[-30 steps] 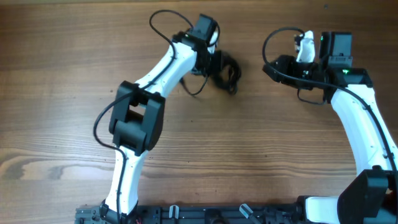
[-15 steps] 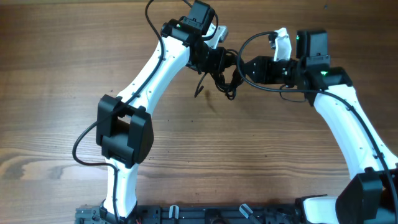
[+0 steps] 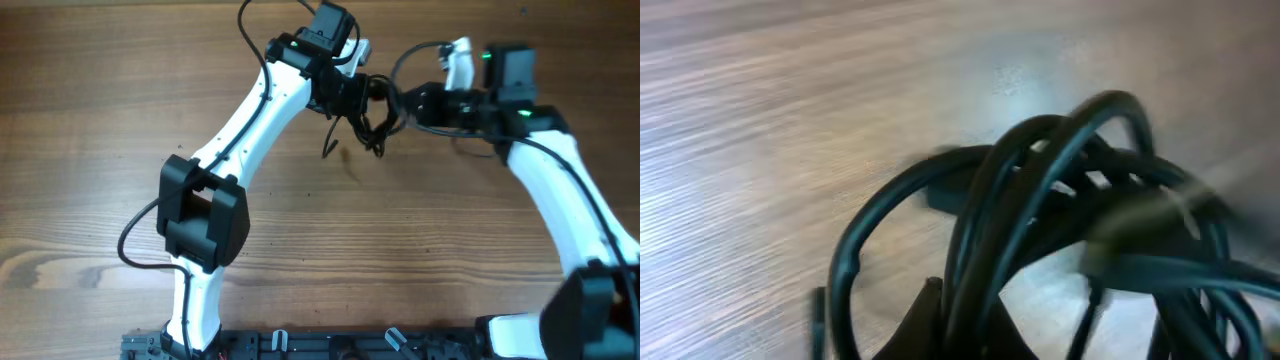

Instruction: Untangle cables

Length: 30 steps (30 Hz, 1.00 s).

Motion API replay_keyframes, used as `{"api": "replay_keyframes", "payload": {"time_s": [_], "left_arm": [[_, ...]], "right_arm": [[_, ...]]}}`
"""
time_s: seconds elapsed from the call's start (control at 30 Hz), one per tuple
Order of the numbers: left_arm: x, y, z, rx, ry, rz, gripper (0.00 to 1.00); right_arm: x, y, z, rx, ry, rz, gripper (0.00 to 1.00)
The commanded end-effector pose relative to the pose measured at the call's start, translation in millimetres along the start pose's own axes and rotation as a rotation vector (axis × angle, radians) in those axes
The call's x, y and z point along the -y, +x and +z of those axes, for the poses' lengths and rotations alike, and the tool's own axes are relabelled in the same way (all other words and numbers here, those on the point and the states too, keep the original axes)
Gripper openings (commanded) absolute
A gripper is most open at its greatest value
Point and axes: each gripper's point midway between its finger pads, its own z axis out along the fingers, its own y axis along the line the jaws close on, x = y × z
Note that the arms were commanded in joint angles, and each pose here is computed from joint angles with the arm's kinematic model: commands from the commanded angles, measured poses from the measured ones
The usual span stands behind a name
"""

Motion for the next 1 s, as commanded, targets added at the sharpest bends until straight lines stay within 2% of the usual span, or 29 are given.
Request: {"api": "replay_keyframes", "payload": {"time_s": [0.0,0.07,0.13,0.17,0.23,0.27,0.3,0.37,0.4,0.57,0.73,0.83,0.93,0.97], "left_arm": [[-50,-18,-17,0.106,-0.231,-0.156,0.04],[-58,-21,-20,0.120,-0.245,-0.209,0.04],[-60,-26,-22,0.134,-0.227,-0.217,0.04],[-52,-30,-21,0.139,-0.183,-0.192,0.04],[-16,-38,-24,0.144,0.003,-0.045,0.04],[2,-40,-28,0.148,0.089,0.025,0.04],[27,-42,-39,0.168,0.204,0.118,0.04],[42,-48,-57,0.217,0.242,0.193,0.04],[49,-49,-68,0.247,0.242,0.255,0.04],[66,-53,-109,0.357,0.168,0.435,0.04],[79,-51,-111,0.400,0.026,0.477,0.04],[79,-54,-111,0.420,-0.008,0.476,0.04],[73,-58,-113,0.428,-0.028,0.459,0.04],[72,-58,-113,0.429,-0.032,0.457,0.04]], "right_arm": [[-41,-20,-65,0.082,-0.208,-0.020,0.04],[-12,-16,-78,0.082,-0.137,0.086,0.04],[40,-4,-82,0.078,0.116,0.260,0.04],[55,4,-83,0.069,0.211,0.309,0.04],[57,10,-77,0.040,0.232,0.296,0.05],[51,10,-73,0.026,0.212,0.239,0.13],[35,9,-69,0.010,0.139,0.126,0.38],[14,2,-68,0.022,0.028,0.031,0.65],[6,-9,-70,0.052,-0.004,-0.004,0.71],[-31,-34,-78,0.116,-0.138,-0.109,0.71],[-58,-38,-62,0.124,-0.179,-0.194,0.70],[-34,-40,-57,0.135,-0.033,-0.080,0.57],[-30,-43,-58,0.148,-0.012,-0.068,0.47],[-30,-43,-58,0.148,-0.011,-0.069,0.36]]}}
